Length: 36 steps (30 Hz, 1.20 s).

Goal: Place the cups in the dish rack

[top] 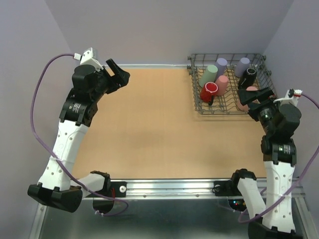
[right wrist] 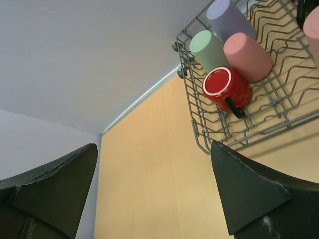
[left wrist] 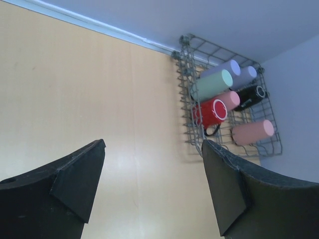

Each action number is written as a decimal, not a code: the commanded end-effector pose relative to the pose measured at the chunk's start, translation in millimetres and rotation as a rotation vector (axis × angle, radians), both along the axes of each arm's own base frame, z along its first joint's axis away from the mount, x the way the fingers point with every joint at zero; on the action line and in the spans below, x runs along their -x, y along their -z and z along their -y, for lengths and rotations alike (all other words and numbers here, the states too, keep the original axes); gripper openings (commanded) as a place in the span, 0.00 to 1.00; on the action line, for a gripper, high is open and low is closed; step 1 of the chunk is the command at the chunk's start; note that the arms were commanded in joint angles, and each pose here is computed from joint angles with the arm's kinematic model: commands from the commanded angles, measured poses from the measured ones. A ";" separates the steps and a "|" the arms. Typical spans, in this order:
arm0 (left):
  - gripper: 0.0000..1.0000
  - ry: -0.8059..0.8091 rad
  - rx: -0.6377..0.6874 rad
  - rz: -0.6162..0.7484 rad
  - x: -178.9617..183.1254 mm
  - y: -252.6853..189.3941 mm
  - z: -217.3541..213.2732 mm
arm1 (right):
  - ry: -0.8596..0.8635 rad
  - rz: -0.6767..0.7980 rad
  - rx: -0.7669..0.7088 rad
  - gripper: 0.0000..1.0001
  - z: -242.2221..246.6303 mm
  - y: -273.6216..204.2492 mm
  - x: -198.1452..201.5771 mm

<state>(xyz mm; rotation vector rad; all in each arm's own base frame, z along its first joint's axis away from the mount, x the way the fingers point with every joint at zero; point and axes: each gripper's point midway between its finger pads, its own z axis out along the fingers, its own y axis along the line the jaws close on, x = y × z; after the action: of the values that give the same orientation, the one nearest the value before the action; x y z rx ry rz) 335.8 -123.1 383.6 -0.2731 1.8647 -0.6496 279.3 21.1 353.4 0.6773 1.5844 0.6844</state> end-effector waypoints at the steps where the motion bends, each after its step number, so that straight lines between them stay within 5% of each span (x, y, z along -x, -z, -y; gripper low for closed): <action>1: 0.89 -0.189 -0.065 0.134 -1.8 -19.2 -38.2 | -0.015 -0.114 0.033 1.00 -4.5 30.6 27.0; 10: 0.89 -0.378 -0.326 0.434 13.5 11.8 -91.7 | -0.082 -0.173 -0.002 1.00 -19.9 44.4 46.0; 15: 0.85 -0.398 -0.489 0.449 18.1 77.5 -105.9 | -0.081 -0.180 0.018 1.00 -19.8 47.3 44.5; 18: 0.86 -0.429 -0.578 0.336 7.9 130.4 -120.5 | -0.103 -0.200 0.006 1.00 -24.7 53.0 43.5; 32: 0.93 -0.468 -0.590 0.317 -34.1 209.8 -158.4 | -0.169 -0.260 0.101 1.00 -36.5 53.5 31.5; 36: 0.92 -0.468 -0.562 0.375 -57.4 202.0 -158.3 | -0.175 -0.298 0.151 1.00 -37.0 53.9 29.2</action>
<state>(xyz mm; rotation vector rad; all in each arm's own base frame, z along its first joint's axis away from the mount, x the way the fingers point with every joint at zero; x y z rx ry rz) 369.3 35.4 131.5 -0.1917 1.6757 0.1861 249.9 61.2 269.3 0.6313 2.0090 0.6662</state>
